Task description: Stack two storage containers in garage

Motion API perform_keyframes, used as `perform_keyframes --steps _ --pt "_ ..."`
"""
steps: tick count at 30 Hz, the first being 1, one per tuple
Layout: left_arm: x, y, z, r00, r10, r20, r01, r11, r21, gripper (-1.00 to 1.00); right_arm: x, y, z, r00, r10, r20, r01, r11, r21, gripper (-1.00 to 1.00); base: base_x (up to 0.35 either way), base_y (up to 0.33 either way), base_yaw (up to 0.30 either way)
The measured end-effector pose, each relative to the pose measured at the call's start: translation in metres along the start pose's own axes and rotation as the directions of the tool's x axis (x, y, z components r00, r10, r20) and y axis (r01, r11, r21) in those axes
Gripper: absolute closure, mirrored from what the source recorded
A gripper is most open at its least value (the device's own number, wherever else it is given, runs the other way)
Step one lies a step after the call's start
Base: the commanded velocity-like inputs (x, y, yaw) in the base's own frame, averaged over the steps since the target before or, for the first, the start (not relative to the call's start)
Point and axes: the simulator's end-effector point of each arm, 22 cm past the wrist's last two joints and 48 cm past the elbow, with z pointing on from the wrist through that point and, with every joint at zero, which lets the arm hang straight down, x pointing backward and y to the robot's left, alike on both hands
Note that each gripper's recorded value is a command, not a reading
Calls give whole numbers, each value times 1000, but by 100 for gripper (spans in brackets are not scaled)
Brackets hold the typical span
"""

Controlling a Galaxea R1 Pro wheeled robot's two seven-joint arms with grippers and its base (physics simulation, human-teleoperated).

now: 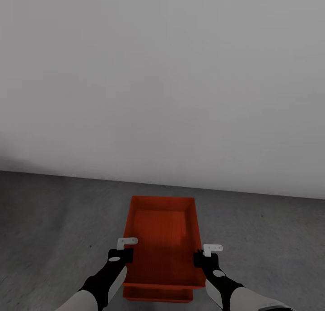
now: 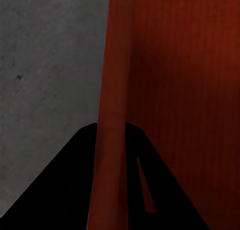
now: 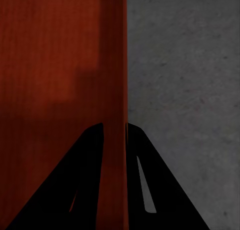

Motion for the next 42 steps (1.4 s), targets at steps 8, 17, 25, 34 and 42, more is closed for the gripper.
perform_keyframes --steps 8,17,25,34,42 --pt "2 0 0 1000 -3 -5 3 1000 -1 100 1 0 0 1000 -3 -5 3 1000 -1 100 -44 0 0" --pt "2 0 0 1000 -2 -4 2 1000 0 100 1 0 0 1000 -2 -4 2 1000 0 100 -145 0 0" --pt "0 0 0 1000 -1 0 1 1000 0 100 0 0 0 1000 0 0 0 1000 0 100 -22 0 0" --pt "0 0 0 1000 2 1 -2 1000 0 100 0 0 0 1000 2 1 -2 1000 0 100 -1 0 0" --pt "0 0 0 1000 1 1 -1 1000 0 100 0 0 0 1000 1 1 -1 1000 0 100 0 0 0"
